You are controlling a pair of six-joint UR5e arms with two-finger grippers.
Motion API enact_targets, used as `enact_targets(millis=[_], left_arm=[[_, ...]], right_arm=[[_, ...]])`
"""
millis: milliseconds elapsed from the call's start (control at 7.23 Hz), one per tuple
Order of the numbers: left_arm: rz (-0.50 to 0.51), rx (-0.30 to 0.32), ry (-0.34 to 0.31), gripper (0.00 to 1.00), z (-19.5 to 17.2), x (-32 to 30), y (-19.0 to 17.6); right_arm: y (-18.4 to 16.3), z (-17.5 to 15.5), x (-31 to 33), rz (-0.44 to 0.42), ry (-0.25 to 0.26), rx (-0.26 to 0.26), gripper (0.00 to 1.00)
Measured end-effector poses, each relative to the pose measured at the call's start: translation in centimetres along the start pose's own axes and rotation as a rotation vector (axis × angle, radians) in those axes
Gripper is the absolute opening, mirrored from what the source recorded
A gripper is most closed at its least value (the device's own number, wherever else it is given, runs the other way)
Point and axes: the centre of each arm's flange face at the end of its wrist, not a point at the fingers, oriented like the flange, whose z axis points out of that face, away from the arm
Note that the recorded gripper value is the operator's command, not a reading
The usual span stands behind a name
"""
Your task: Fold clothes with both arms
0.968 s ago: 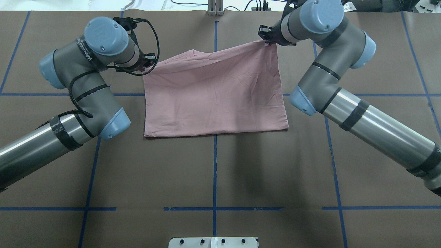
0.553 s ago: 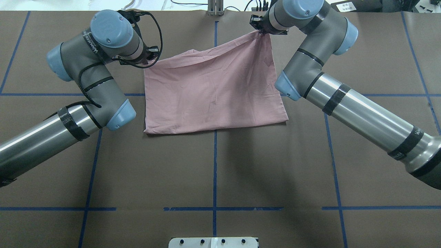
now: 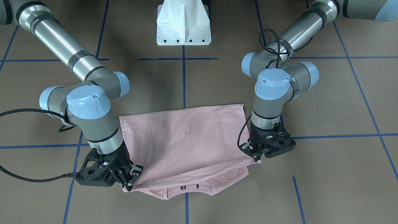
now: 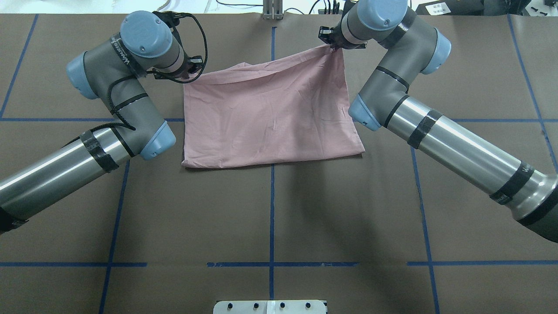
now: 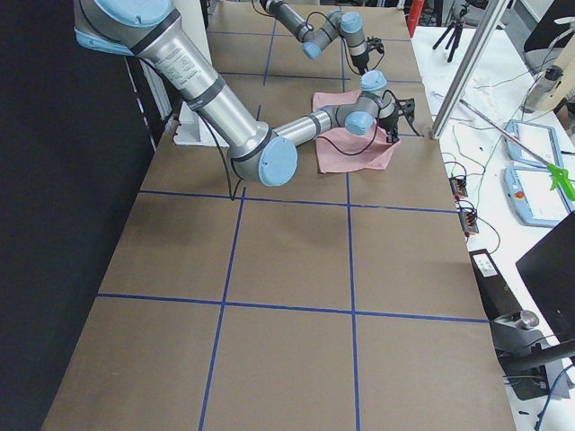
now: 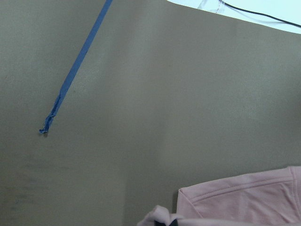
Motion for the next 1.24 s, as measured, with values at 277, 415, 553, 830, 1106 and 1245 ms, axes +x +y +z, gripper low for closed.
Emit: enact_targets(millis=[277, 415, 553, 830, 1106, 1245], left_arm=[[0.002, -0.003, 0.009, 0.0, -0.2, 0.5, 0.2], [0.004, -0.005, 0.008, 0.0, -0.1, 0.5, 0.3], [0.004, -0.007, 0.003, 0.0, 0.2, 0.2, 0.4], [0.002, -0.01, -0.016, 0.0, 1.1, -0.5, 0.4], [0.001, -0.009, -0.018, 1.0, 1.2, -0.5, 0.4], [0.001, -0.01, -0.018, 1.0, 1.3, -0.4, 0.5]], right_arm=[[1.9, 0.6, 0.4, -0.016, -0.022, -0.011, 0.0], [3.0, 1.2, 2.0, -0.025, -0.04, -0.01, 0.0], [3.5, 1.7, 3.5, -0.034, -0.048, -0.006, 0.0], [3.7, 1.8, 4.2, -0.046, -0.054, -0.001, 0.0], [3.6, 1.8, 4.1, -0.047, -0.057, 0.002, 0.98], [3.7, 1.9, 4.2, -0.047, -0.055, 0.003, 1.0]])
